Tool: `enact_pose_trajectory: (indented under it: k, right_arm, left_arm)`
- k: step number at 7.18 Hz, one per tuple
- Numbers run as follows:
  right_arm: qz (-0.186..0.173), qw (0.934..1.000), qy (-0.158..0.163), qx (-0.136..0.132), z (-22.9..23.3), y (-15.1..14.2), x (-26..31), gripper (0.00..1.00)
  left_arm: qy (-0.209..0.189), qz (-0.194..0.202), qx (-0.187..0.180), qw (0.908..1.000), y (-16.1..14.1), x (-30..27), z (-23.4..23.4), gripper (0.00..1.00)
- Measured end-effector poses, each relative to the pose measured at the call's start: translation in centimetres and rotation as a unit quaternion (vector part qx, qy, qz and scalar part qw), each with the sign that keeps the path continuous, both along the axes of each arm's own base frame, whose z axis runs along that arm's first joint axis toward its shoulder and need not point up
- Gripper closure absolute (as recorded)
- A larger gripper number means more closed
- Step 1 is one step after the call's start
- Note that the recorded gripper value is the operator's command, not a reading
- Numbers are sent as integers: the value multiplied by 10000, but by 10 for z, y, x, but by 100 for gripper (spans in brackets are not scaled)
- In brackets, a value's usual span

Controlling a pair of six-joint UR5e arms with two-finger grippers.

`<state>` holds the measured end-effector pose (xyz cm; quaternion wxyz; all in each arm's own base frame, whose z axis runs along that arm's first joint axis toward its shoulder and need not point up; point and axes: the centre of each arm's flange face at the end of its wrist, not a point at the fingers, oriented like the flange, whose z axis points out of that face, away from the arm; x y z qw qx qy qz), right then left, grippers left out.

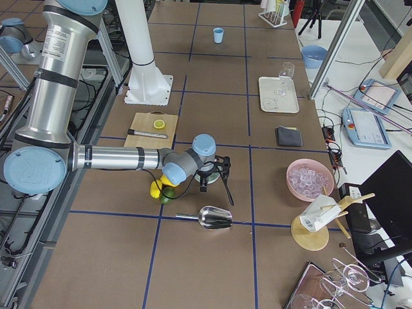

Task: Pour ice into bowl

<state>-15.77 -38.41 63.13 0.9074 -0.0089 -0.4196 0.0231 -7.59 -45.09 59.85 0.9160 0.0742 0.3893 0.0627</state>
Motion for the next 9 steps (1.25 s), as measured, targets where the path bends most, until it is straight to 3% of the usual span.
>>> enact_pose_trajectory:
  k: [1,2,3,4,7,9]
  right_arm:
    - [-27,10000,19,-51,3,0,-6,19]
    - [-62,9999,61,-55,6,1,-12,54]
    - [-81,9999,117,-23,7,1,-17,82]
    - [-89,9999,145,8,7,0,-20,100]
    - [-83,9999,133,59,3,-2,-22,100]
    - [87,9999,-73,124,-32,-6,-24,100]
  left_arm:
    - [0,1,-6,10000,0,0,1,0]
    - [0,1,-10,10000,1,0,1,0]
    - [0,1,-11,10000,1,0,1,0]
    - [0,3,-8,10000,1,0,1,0]
    - [5,11,17,10000,1,0,0,0]
    - [17,19,102,9999,0,0,-3,0]
